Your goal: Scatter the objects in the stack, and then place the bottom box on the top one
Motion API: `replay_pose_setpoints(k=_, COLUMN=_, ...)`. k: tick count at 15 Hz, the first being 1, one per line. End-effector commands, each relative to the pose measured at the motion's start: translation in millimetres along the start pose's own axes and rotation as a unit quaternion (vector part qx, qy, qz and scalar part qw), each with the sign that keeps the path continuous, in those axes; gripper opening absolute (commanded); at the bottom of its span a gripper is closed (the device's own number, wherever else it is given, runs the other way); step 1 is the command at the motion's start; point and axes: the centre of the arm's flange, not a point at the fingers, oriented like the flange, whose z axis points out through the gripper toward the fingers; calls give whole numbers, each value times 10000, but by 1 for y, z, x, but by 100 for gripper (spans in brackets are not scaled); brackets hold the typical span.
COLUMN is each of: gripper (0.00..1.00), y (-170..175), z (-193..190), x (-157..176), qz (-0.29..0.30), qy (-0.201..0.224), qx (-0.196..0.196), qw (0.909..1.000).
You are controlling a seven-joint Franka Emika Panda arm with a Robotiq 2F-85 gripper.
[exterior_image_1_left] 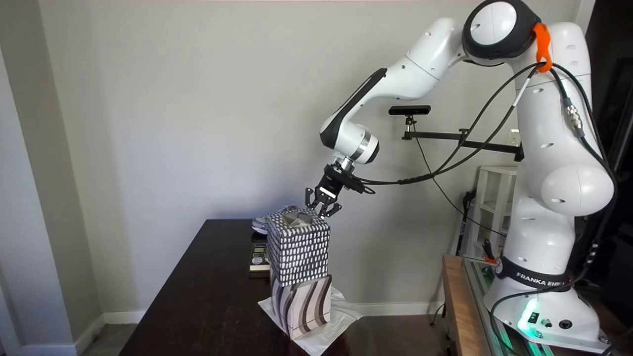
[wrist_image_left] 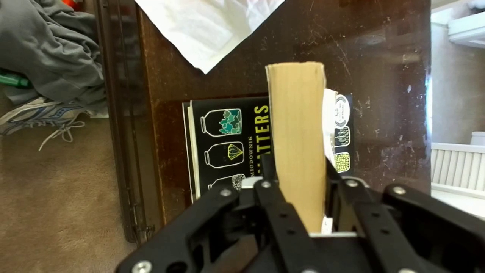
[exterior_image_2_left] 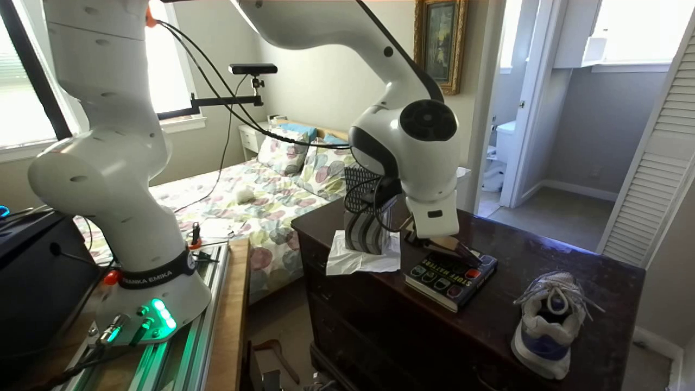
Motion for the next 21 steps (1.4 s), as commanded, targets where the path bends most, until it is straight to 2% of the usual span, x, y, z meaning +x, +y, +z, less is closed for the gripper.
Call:
replay_pose_setpoints(k=1, gripper=7, y=-5, z=9, x=9, qz=85, qy=-78, qx=-77, qw=9999)
replay_pose_setpoints(k=9, gripper=7, y=-9, z=18, x=18, qz=96, qy=-79, qx=-102, qw=9999)
replay_pose_setpoints(k=10, gripper=14, y=-9, z=18, x=18, qz=98, qy=-87, qx=-102, qw=9999)
replay_pose_setpoints(k=11, gripper=54, y=-10, z=18, x=18, qz=96, qy=-102, qx=-109, qw=9998)
replay_pose_setpoints(k=13, gripper=55, y=-11, z=17, x=18, qz=101, qy=-140, qx=-123, qw=9998)
replay_pose_setpoints(k=19, gripper=96, y=-6, z=19, x=15, qz=237, qy=-259, qx=-275, qw=9990)
replay_pose_setpoints(k=21, gripper=100, y=-7, z=16, x=14, qz=262, qy=-280, qx=-312, qw=9988)
